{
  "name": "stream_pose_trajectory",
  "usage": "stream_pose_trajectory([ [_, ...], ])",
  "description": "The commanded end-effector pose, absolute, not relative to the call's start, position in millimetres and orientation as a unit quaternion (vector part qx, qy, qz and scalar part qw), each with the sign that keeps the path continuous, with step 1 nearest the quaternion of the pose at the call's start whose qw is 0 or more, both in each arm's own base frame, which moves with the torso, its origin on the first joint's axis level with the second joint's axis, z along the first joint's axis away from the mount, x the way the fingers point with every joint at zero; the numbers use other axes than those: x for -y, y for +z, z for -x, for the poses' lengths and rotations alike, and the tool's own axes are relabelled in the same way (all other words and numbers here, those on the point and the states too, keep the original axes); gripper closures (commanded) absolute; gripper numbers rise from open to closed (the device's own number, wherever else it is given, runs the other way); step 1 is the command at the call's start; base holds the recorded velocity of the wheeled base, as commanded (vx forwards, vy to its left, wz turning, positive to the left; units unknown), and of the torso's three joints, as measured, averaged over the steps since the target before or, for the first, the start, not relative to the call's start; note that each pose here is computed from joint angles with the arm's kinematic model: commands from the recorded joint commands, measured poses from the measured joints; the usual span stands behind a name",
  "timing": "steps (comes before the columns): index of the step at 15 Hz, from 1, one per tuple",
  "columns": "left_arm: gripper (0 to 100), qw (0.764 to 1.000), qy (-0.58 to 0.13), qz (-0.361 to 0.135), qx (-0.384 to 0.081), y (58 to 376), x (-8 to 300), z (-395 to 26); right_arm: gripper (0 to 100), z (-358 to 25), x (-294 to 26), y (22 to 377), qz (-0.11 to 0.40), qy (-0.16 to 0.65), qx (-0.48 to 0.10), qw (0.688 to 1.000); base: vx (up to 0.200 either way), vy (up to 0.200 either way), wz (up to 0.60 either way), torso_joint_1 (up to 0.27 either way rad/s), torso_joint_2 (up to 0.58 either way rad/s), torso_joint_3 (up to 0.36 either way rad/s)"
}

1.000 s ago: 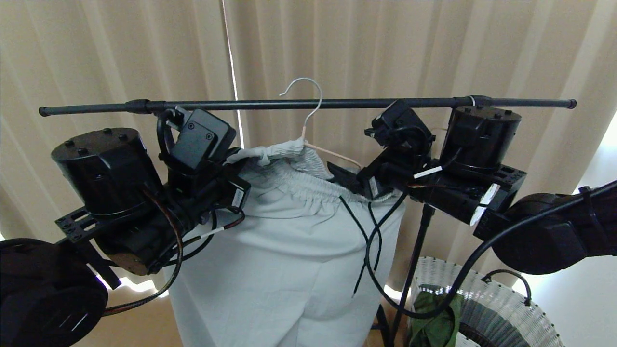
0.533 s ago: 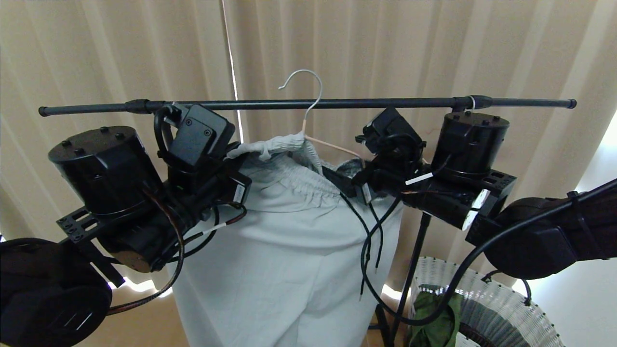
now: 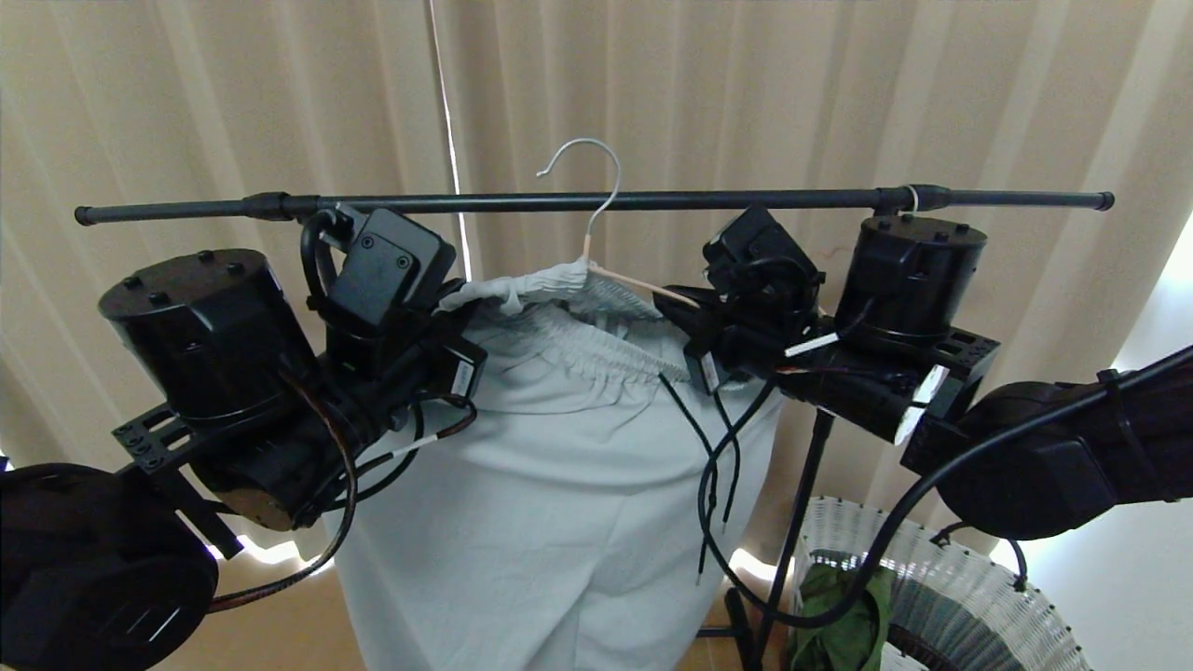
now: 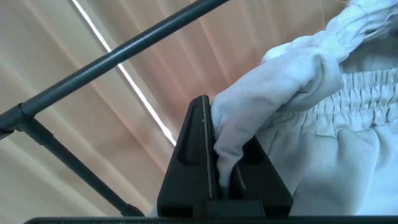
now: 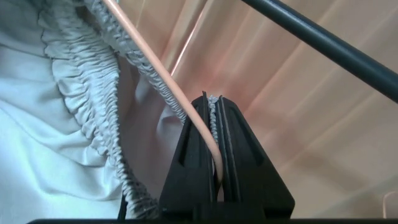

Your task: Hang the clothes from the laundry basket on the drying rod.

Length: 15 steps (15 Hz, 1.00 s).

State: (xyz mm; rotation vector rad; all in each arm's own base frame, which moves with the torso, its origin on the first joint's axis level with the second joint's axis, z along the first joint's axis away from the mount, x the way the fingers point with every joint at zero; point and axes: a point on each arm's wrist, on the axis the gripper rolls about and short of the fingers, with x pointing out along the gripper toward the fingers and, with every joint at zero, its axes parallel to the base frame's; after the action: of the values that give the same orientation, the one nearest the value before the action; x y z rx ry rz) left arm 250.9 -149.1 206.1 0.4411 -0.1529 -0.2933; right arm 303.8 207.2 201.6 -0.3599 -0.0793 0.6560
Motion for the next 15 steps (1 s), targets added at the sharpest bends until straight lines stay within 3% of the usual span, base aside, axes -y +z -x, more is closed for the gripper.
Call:
stream_pose_trajectory([
  [1,100,0.962,-0.144,-0.219,0.074,205,148,-250,100,-302,-206,204,0.175,0.319,0.043,0.930,0.000,0.000,0.00,0.000,0.00,0.000],
  [5,100,0.962,-0.146,-0.222,0.068,202,147,-249,100,-301,-205,206,0.174,0.317,0.045,0.931,0.000,0.000,0.00,0.000,0.00,0.000],
  [6,0,0.962,-0.147,-0.222,0.067,202,147,-248,100,-302,-204,206,0.174,0.317,0.044,0.931,0.000,0.000,0.00,0.000,0.00,0.000],
  [15,0,0.961,-0.171,-0.216,0.031,196,124,-209,100,-300,-149,203,0.182,0.251,0.012,0.951,0.000,0.000,0.00,0.000,0.00,0.000],
])
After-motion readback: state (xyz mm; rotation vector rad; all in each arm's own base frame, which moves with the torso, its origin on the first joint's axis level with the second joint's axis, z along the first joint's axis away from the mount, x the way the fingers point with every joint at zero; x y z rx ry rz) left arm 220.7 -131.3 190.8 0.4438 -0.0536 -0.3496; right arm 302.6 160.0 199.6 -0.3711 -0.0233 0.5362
